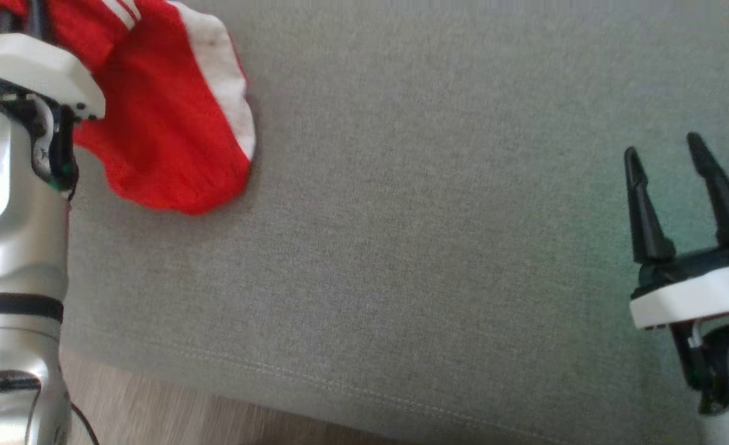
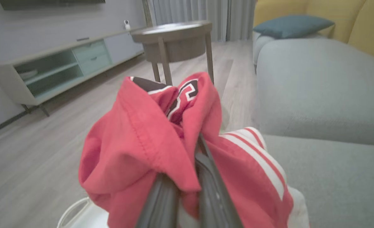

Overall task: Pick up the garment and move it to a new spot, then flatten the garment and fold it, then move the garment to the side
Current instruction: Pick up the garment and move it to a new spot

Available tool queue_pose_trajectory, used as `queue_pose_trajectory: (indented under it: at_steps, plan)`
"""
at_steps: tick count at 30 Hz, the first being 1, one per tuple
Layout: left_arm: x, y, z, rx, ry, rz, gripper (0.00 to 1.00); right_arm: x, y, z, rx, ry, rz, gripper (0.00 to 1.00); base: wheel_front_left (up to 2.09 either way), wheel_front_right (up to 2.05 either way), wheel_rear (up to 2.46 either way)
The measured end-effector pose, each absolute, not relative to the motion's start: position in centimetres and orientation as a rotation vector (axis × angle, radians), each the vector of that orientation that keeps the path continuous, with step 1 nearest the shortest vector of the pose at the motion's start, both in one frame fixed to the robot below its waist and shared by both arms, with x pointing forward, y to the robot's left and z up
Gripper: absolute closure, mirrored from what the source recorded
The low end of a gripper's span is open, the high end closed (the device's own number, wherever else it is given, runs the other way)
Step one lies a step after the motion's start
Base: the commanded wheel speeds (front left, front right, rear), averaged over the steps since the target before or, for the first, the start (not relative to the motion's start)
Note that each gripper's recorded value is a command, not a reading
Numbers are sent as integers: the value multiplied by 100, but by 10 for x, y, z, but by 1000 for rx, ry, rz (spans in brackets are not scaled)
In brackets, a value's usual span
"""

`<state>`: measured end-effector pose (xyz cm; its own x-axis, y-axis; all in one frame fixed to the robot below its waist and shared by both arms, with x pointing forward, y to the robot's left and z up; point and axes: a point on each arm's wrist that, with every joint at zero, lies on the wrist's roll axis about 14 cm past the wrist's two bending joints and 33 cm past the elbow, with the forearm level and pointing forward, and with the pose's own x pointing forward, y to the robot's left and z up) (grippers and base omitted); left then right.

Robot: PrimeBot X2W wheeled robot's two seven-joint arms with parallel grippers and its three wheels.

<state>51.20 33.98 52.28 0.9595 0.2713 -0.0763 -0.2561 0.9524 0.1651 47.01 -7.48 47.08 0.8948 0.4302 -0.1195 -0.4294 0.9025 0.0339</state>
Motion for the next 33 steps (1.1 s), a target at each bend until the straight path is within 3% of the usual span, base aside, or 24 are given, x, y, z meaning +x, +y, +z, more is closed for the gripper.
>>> queue_pose_trajectory:
  at_steps: [6, 13, 24, 33]
  plan:
    - [495, 310, 598, 188, -154, 206, 100, 447, -75, 495, 37, 81, 418, 0, 0, 0, 0]
    - [455, 223, 621, 122, -280, 16, 100, 415, -95, 514, 54, 52, 344, 0, 0, 0, 0]
    - [425, 20, 607, -69, -252, -504, 100, 379, -164, 521, 54, 40, 131, 0, 0, 0, 0]
    - [412, -107, 558, -63, -90, -893, 100, 359, -221, 516, 53, 48, -56, 0, 0, 0, 0]
